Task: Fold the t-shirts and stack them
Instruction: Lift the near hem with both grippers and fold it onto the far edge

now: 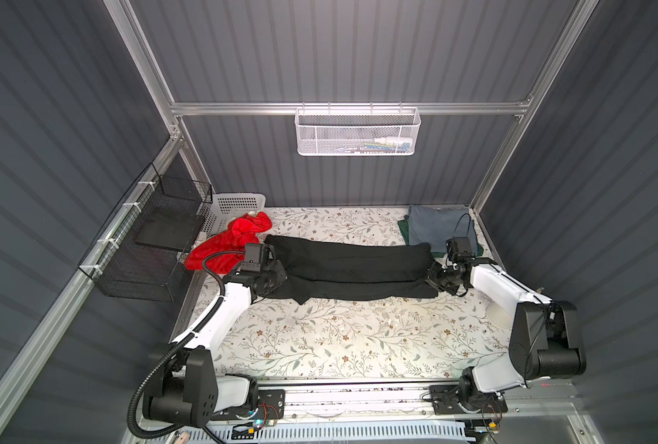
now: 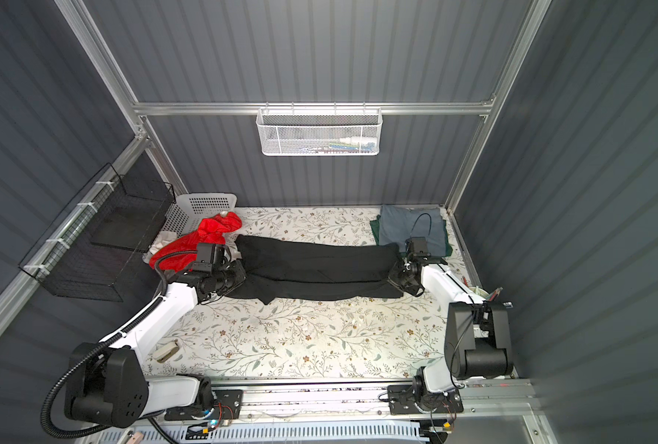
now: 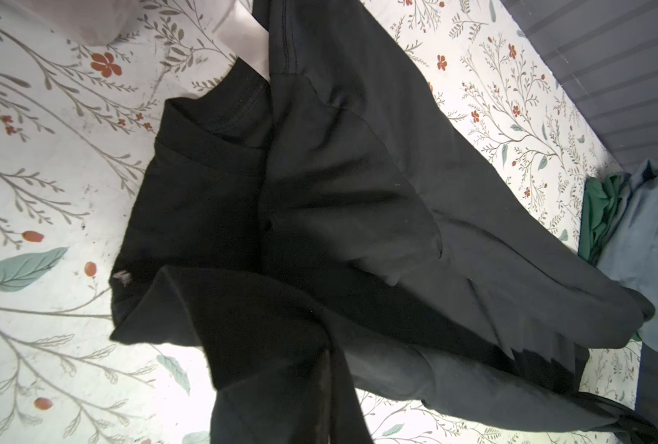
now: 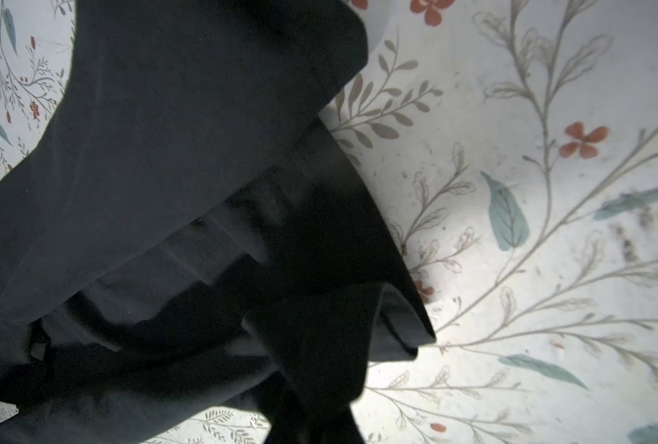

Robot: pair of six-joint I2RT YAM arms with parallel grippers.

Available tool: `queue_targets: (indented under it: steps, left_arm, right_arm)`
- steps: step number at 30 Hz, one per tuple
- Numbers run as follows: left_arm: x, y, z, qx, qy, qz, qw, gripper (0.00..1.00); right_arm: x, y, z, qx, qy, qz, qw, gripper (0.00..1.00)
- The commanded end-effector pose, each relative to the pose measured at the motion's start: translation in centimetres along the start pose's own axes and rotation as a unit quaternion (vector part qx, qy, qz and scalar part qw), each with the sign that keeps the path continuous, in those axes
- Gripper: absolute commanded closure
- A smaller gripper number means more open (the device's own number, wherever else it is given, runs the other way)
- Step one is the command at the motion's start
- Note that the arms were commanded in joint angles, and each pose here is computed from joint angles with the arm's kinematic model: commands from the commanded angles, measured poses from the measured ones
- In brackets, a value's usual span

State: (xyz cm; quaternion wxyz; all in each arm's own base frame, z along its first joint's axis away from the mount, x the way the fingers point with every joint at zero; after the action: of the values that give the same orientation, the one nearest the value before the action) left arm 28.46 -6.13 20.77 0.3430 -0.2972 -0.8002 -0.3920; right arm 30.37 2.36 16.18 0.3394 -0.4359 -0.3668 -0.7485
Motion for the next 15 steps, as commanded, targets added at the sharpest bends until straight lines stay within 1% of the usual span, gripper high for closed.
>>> queue_targets:
  steps: [1, 7, 13, 14, 15]
  left_arm:
    - [0.0, 1.2, -0.5, -0.008, -0.004, -0.021, 1.0, 1.0]
    - [-0.9, 1.9, -0.6, -0.002, -0.002, -0.026, 1.0, 1.0]
    - [-2.2, 2.5, -1.4, 0.012, -0.023, -0.012, 1.0, 1.0]
    - [-2.5, 2.5, -1.4, 0.012, -0.024, -0.01, 1.0, 1.0]
    - [-2.8, 2.6, -1.4, 0.012, -0.022, -0.009, 1.0, 1.0]
  right_arm:
    - [0.3, 1.0, 0.4, 0.009, -0.006, -0.013, 1.0, 1.0]
    - [-0.2, 1.8, 0.8, 0.012, -0.007, -0.012, 1.0, 1.0]
    - [-0.6, 2.3, 1.1, 0.014, -0.003, -0.006, 1.0, 1.0]
    - [-0.7, 2.4, 1.0, 0.013, -0.003, -0.006, 1.0, 0.96]
    - [-0.7, 2.5, 1.1, 0.012, -0.003, -0.006, 1.0, 0.86]
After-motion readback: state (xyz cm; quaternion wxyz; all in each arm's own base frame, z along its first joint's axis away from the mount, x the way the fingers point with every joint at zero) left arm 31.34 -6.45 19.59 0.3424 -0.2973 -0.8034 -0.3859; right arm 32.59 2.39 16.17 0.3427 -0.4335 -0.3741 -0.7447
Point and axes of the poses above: each gripper's point midway between its finger pads, its own x axis back along the fingers, its own z axis along the line the jaws close on, y = z × x, the point moved 10 cm from there along x, back along the fingers, and after that the axes turned 2 degrees about x, right-handed, at the moved point
